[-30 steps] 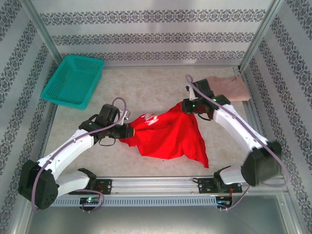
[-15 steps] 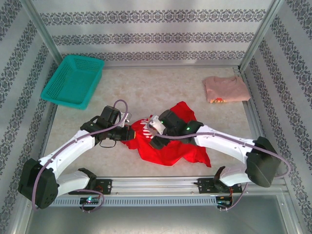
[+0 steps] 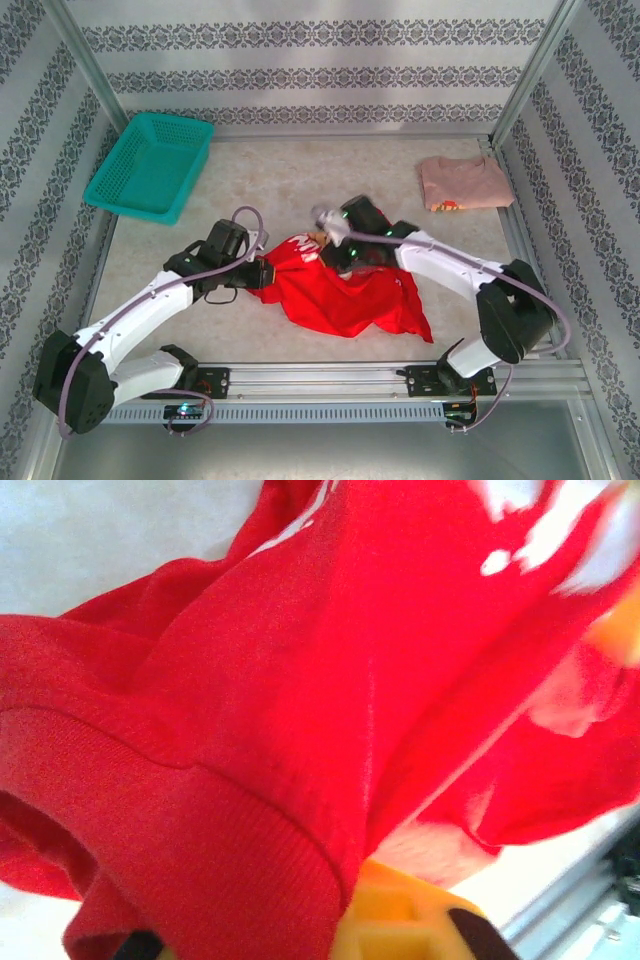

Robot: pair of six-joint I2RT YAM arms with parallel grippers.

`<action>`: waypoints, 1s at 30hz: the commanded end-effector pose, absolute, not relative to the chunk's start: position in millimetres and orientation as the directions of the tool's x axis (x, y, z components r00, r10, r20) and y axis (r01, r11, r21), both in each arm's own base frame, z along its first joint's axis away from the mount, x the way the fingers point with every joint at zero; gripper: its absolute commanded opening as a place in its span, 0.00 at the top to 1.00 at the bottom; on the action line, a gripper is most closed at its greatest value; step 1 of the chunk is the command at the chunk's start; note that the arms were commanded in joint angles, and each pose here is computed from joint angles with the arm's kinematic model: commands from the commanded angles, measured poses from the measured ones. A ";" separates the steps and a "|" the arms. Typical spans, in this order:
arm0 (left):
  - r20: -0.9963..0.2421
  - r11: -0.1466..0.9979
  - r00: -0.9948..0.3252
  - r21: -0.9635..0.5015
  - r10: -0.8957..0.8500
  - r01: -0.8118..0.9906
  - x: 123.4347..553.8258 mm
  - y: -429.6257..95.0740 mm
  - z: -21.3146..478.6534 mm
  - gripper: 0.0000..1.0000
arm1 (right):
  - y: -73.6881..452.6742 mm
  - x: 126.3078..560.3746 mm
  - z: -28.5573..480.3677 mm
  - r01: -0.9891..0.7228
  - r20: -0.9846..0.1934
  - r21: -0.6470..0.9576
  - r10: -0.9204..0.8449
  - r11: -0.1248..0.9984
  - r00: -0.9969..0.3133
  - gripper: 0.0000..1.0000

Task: Fold the inside-out t-shirt

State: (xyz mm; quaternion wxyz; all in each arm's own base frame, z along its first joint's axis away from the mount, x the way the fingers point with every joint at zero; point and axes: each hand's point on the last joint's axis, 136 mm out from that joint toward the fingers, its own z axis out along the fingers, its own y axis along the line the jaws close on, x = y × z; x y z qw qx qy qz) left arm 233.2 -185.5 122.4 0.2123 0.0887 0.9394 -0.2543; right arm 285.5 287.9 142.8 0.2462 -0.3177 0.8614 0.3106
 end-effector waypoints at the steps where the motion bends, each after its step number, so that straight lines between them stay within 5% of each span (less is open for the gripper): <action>1: -0.512 0.919 -0.847 -0.251 0.141 0.305 242.2 -173.9 112.8 0.68 | 309.4 283.0 196.5 -0.615 -0.564 0.658 -0.257 0.435 -0.785 1.00; 4: -0.585 0.928 -0.791 -0.165 0.180 0.333 254.4 -178.6 123.5 0.50 | 311.1 295.1 193.6 -0.541 -0.488 0.731 -0.235 0.416 -0.841 1.00; 9: -0.668 0.917 -0.687 -0.017 0.286 0.399 272.5 -191.1 140.9 0.34 | 308.0 312.7 189.4 -0.503 -0.447 0.760 -0.231 0.411 -0.864 1.00; 18: -0.612 0.880 -0.663 0.121 0.431 0.460 321.1 -227.6 108.9 0.26 | 290.2 337.2 184.5 -0.476 -0.424 0.753 -0.218 0.455 -0.879 1.00; 20: -0.593 0.867 -0.676 0.081 0.438 0.491 332.3 -242.1 96.0 0.32 | 277.8 346.4 179.2 -0.452 -0.411 0.730 -0.200 0.512 -0.889 1.00; 22: -0.576 0.866 -0.702 0.019 0.418 0.500 342.5 -252.5 87.1 0.53 | 256.3 361.9 165.6 -0.413 -0.405 0.634 -0.175 0.653 -0.898 1.00; 26: -0.539 0.827 -0.777 -0.236 0.326 0.510 341.5 -272.6 90.4 1.00 | 184.7 399.2 147.9 -0.258 -0.487 0.199 -0.133 0.945 -0.863 0.78; 30: -0.485 0.742 -0.844 -0.475 0.228 0.473 322.3 -279.3 111.6 1.00 | 176.2 375.3 174.0 -0.317 -0.653 0.041 -0.215 0.947 -0.726 0.62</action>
